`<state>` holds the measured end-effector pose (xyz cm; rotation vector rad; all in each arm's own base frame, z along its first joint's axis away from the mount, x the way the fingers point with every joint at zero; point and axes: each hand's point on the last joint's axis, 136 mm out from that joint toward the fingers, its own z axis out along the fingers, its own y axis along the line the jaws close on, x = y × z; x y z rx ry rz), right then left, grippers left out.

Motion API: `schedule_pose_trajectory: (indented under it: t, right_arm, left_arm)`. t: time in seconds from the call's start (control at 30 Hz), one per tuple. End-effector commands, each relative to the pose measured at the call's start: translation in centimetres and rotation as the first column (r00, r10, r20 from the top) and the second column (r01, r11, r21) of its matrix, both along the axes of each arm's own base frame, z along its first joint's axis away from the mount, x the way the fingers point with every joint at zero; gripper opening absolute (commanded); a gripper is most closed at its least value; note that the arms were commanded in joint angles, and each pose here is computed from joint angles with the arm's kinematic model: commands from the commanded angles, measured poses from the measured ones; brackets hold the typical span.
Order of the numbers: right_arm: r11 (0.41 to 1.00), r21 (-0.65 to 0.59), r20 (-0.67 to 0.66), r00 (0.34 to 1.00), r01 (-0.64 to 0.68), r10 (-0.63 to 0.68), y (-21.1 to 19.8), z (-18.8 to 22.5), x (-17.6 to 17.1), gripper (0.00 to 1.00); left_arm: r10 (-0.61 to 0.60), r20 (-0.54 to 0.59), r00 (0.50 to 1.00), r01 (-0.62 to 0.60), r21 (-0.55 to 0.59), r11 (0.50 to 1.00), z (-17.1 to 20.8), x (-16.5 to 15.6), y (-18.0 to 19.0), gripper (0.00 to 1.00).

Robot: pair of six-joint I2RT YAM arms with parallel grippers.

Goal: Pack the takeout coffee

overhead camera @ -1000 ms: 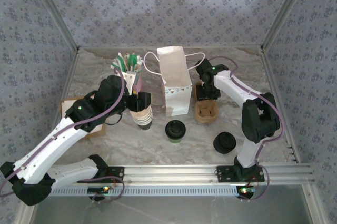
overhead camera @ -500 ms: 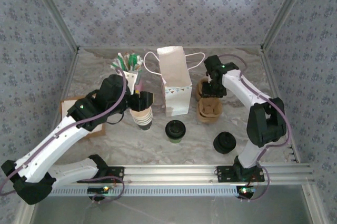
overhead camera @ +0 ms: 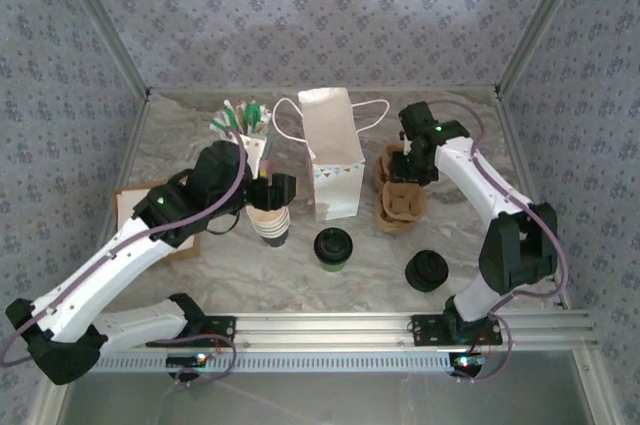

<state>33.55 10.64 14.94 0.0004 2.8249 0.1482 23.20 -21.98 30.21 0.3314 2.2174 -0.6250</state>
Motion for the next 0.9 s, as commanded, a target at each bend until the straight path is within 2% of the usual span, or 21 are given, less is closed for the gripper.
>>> schedule_pose_trajectory:
  t: [0.0, 0.03, 0.33, 0.5, 0.87]
  right_arm:
    - [0.999, 0.034, 0.044, 0.999, 0.017, -0.018, -0.3, 1.6, -0.5, 0.40]
    - [0.999, 0.043, 0.059, 0.998, 0.022, -0.024, -0.4, 2.0, -0.5, 0.40]
    - [0.991, 0.126, 0.206, 0.976, 0.040, -0.066, -1.4, 6.4, -1.5, 0.39]
    - [0.982, 0.185, 0.282, 0.956, 0.029, -0.082, -1.7, 9.5, -2.6, 0.39]
    - [0.956, 0.288, 0.437, 0.896, -0.054, -0.081, -1.5, 17.8, -5.1, 0.41]
  left_arm:
    - [0.040, 0.058, 0.998, -0.039, -0.009, 0.999, 2.9, 0.5, 0.6, 0.91]
    - [0.059, 0.059, 0.996, -0.059, 0.004, 0.998, 3.1, 0.7, 0.9, 0.99]
    - [0.123, 0.047, 0.991, -0.125, 0.060, 0.990, 5.5, 3.1, 1.7, 0.99]
    - [0.107, 0.006, 0.994, -0.107, 0.051, 0.993, 6.5, 5.0, 1.1, 0.99]
    - [0.066, -0.091, 0.994, -0.067, 0.000, 0.998, 5.6, 8.0, -0.2, 0.71]
